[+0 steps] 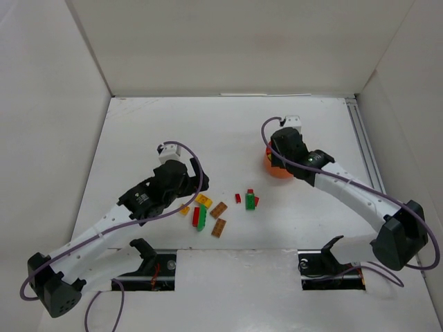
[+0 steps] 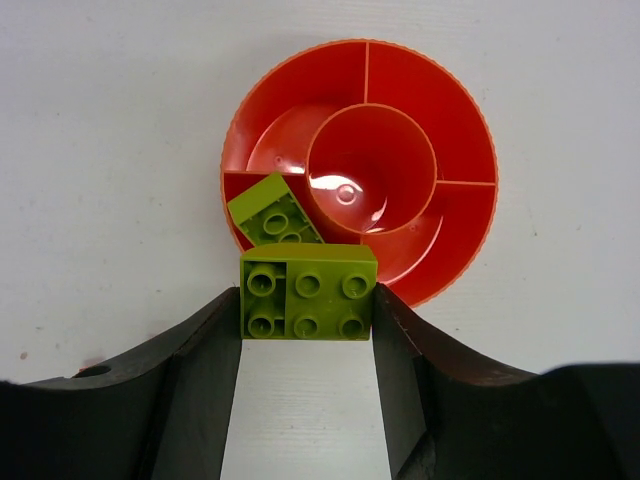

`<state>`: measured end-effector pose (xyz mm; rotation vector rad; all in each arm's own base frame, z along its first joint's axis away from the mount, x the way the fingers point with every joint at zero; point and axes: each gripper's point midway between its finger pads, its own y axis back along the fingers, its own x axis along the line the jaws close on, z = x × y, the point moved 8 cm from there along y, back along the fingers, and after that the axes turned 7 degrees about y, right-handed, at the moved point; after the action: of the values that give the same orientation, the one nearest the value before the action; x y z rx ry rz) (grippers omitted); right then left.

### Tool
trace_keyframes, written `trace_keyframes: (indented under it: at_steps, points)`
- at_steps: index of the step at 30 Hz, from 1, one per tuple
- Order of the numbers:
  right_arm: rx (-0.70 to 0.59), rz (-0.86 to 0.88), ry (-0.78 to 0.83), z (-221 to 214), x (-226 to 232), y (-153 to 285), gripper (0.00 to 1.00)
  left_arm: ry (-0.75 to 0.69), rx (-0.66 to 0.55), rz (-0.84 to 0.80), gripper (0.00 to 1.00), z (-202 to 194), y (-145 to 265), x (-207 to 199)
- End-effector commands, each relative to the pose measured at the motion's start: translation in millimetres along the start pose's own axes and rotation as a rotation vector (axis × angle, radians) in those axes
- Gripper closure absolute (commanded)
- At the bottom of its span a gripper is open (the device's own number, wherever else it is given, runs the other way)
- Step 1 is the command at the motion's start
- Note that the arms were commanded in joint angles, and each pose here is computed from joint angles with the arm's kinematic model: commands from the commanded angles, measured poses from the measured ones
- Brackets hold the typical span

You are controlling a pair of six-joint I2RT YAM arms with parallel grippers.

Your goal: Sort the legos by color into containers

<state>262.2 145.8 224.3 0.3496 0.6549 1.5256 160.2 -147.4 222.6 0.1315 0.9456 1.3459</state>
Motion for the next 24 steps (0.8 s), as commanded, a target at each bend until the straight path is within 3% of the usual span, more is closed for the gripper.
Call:
trace_keyframes:
  at_steps: [1,11,24]
  points:
    - [-0.017,0.052,-0.055,8,1,-13,0.48,0.01,-0.046,-0.055,0.0,14,6,-13]
    - [-0.043,0.156,-0.092,10,1,-24,0.48,0.005,-0.043,-0.035,0.0,13,4,-11]
    - [0.006,0.132,-0.083,-10,-1,-40,0.47,-0.004,-0.054,0.007,0.0,13,-1,-7]
